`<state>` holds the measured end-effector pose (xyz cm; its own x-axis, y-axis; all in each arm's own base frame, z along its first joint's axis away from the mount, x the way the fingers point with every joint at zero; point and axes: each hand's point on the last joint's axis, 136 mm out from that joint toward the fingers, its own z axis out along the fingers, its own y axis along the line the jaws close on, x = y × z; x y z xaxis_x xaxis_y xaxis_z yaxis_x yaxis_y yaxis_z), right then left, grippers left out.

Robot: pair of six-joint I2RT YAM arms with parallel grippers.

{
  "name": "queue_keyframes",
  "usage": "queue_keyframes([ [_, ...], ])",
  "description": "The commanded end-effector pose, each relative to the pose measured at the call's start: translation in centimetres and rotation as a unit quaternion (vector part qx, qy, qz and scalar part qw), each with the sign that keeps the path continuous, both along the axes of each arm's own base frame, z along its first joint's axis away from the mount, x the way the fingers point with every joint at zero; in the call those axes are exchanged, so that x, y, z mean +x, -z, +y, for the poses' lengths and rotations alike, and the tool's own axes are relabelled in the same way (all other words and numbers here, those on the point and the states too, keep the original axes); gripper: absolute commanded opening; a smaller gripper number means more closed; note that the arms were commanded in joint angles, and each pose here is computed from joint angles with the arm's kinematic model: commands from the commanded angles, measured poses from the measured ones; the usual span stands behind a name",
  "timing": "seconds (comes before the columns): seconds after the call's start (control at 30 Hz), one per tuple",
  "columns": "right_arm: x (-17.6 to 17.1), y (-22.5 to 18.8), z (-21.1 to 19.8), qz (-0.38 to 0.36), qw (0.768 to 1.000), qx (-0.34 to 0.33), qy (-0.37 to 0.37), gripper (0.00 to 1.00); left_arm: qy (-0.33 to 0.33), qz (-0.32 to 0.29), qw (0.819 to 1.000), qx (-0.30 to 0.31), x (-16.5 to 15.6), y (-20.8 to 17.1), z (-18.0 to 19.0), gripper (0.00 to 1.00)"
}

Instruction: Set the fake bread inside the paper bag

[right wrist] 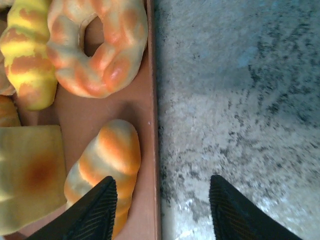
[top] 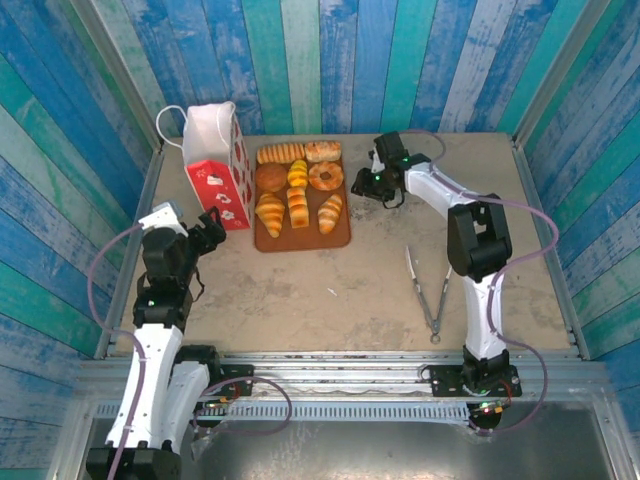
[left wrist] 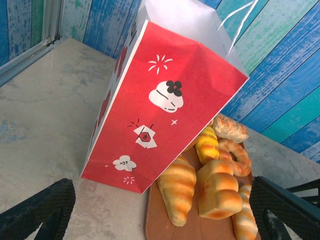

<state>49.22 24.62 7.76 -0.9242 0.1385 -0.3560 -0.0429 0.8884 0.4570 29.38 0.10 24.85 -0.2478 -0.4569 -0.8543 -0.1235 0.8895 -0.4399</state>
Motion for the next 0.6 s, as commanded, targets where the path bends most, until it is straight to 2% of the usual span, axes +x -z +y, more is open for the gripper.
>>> queue_keyframes([
  [0.0, 0.3, 0.9, 0.5, 0.011, 1.000, -0.013, 0.000, 0.47, 0.006, -0.005, 1.000, -0.003, 0.4, 0.0, -0.3, 0.94],
  [0.17, 2.0, 2.6, 1.1, 0.017, 1.000, -0.023, -0.003, 0.40, 0.007, 0.003, 1.000, 0.000, 0.7, 0.3, -0.3, 0.94],
  [0.57, 3.9, 4.8, 3.2, 0.034, 0.999, -0.005, -0.022, 0.31, -0.002, 0.023, 1.000, 0.013, 0.8, 1.2, 0.2, 0.94],
])
